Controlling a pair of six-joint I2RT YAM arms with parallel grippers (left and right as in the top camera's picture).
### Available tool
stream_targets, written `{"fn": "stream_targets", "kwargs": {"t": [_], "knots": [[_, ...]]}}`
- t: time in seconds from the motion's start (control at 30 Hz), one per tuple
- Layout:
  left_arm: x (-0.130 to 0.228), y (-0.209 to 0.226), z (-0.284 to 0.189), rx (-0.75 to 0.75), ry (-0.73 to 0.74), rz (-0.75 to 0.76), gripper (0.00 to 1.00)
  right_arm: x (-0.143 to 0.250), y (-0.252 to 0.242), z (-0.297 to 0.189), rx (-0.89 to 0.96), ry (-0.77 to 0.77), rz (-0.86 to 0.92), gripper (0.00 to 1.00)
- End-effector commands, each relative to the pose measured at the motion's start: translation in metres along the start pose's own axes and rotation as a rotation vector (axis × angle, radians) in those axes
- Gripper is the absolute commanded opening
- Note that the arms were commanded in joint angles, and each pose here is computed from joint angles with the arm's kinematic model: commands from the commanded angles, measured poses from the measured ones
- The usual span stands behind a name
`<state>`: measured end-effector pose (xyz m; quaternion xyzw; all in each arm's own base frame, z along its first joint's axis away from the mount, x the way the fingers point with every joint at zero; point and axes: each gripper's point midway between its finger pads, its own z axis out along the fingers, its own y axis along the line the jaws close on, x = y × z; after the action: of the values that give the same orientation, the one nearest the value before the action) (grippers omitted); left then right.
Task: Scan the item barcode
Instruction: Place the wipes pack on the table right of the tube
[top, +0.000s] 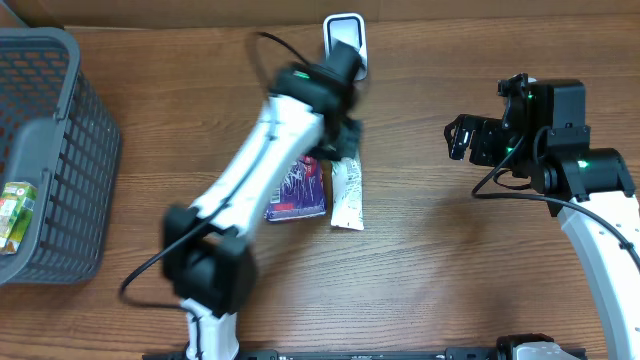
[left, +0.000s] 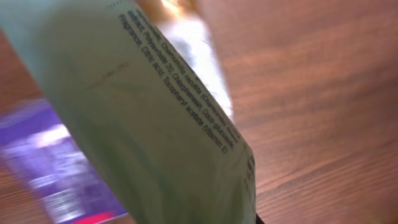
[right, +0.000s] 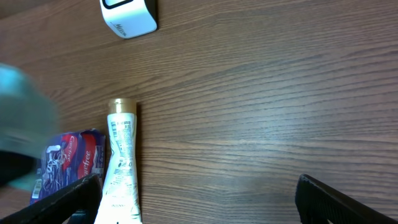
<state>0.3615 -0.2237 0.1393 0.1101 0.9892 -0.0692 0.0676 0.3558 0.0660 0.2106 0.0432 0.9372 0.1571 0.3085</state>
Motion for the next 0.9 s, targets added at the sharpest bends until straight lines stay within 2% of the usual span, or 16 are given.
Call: {"fn": "stream_targets", "kwargs": {"t": [0.0, 0.13, 0.37, 0.53, 0.6, 0.73, 0.87], "knots": [[0.021, -0.033, 0.043, -0.002, 0.108, 0.098, 0.04, -0.010, 0.001, -0.005, -0.004, -0.028, -0.009, 1.00], [0.038, -0.057, 0.064, 0.029, 0.172, 0.144, 0.05, -0.010, 0.001, -0.005, -0.004, -0.028, -0.009, 1.00], [0.028, -0.063, 0.040, 0.036, 0.134, 0.171, 0.32, -0.010, 0.001, -0.005, -0.004, -0.028, -0.009, 1.00], [-0.008, -0.045, -0.017, 0.012, 0.011, 0.140, 0.51, -0.010, 0.001, -0.005, -0.004, -0.028, -0.009, 1.00], [-0.022, -0.036, -0.041, 0.015, -0.040, 0.111, 0.54, -0.010, 0.001, -0.005, -0.004, -0.028, -0.009, 1.00], [-0.049, 0.000, -0.099, 0.028, -0.168, 0.020, 0.56, -0.010, 0.001, -0.005, -0.004, -0.028, -0.009, 1.00], [-0.065, 0.057, -0.154, 0.017, -0.293, -0.122, 0.55, -0.010, 0.001, -0.005, -0.004, -0.028, -0.009, 1.00]]}}
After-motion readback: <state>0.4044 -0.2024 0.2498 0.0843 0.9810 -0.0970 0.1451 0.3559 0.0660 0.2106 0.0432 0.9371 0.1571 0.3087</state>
